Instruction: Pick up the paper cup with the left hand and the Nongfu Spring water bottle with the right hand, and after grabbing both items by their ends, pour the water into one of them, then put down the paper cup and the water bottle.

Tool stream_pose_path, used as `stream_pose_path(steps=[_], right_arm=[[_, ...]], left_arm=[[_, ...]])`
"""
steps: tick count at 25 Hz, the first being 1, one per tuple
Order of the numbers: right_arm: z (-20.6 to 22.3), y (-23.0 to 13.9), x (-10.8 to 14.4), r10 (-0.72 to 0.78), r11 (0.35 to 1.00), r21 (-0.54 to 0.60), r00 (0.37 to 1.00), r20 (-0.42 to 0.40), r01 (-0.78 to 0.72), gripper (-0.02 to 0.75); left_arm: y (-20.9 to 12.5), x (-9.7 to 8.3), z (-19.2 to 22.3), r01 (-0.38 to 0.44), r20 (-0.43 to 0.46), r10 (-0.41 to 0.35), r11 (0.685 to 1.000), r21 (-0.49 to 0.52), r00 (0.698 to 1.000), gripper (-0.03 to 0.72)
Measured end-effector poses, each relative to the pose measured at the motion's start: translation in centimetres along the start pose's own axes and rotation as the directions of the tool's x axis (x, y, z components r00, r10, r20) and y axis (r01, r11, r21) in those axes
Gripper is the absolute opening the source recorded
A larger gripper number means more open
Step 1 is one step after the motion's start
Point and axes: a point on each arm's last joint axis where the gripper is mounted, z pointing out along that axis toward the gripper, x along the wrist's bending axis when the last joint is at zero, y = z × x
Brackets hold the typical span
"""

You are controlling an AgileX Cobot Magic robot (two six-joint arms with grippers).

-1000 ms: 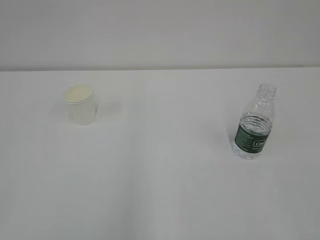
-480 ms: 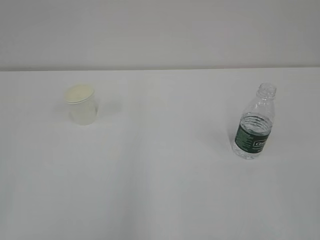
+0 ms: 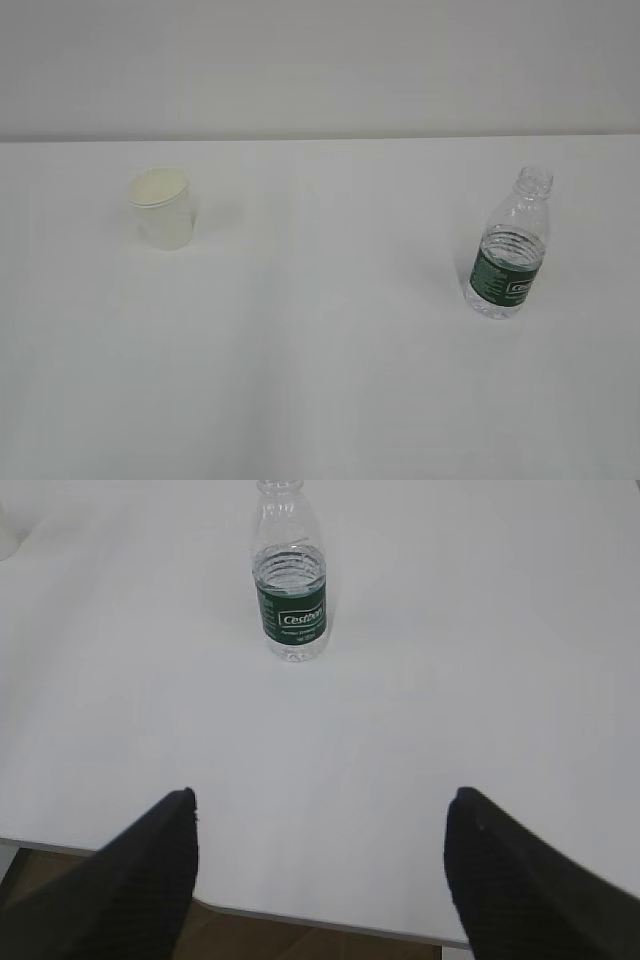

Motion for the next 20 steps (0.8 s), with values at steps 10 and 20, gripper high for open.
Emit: stream_pose_path(steps=[10,20], right_arm=[[0.0,0.0,0.0,0.0,1.0,0.0,1.0,0.0,0.0,0.574],[-0.09,0.08,0.0,0.0,1.0,-0.005,1.0,0.0,0.0,0.574]], left_arm=[[0.0,-0.08,0.0,0.005,0.009,-0.005,1.0,0.0,1.0,0.577],[0.01,-0.17,0.0,0.009,0.019,-0.009,1.0,-0.001,1.0,0.577]])
